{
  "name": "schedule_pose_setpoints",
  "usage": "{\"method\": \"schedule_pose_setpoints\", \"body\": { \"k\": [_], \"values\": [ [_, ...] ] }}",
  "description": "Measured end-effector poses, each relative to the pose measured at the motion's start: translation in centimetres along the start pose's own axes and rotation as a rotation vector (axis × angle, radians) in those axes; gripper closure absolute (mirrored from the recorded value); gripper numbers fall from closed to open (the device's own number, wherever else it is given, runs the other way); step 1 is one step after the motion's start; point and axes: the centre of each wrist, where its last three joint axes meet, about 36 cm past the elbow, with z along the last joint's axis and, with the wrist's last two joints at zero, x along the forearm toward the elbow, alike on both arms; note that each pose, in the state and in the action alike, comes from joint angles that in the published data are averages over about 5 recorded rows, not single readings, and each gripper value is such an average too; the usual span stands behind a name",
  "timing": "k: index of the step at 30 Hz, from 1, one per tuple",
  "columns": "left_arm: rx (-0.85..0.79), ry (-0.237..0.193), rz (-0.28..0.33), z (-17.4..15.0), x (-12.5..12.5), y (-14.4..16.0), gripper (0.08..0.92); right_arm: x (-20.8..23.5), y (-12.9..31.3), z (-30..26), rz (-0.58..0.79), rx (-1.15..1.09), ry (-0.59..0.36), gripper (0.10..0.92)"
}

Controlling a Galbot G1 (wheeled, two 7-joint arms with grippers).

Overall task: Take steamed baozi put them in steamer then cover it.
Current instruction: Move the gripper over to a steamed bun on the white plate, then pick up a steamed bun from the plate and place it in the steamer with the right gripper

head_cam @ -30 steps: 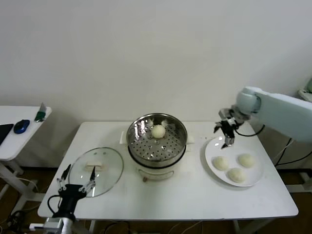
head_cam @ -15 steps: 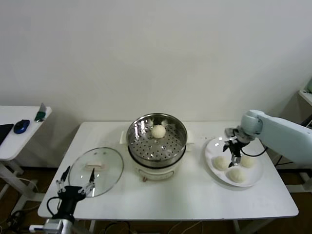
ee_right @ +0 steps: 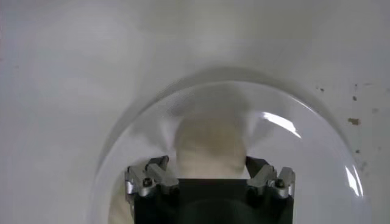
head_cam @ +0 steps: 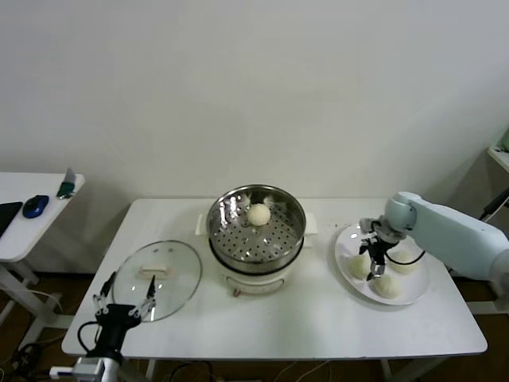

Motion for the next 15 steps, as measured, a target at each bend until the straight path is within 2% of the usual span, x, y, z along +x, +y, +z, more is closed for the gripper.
{"method": "schedule_pose_setpoints", "body": {
  "k": [10, 15],
  "values": [
    [-0.002, 0.001, 0.001, -0.01, 0.13, 0.00, 0.177, -0.42, -0.36, 0.15, 0.006, -0.013, -0.007, 0.303],
    [-0.002, 0.000, 0.002, -0.09, 0.17, -0.02, 0.177, -0.25, -0.49, 0.41, 0.008, -0.022, -0.009, 0.325]
  ]
}}
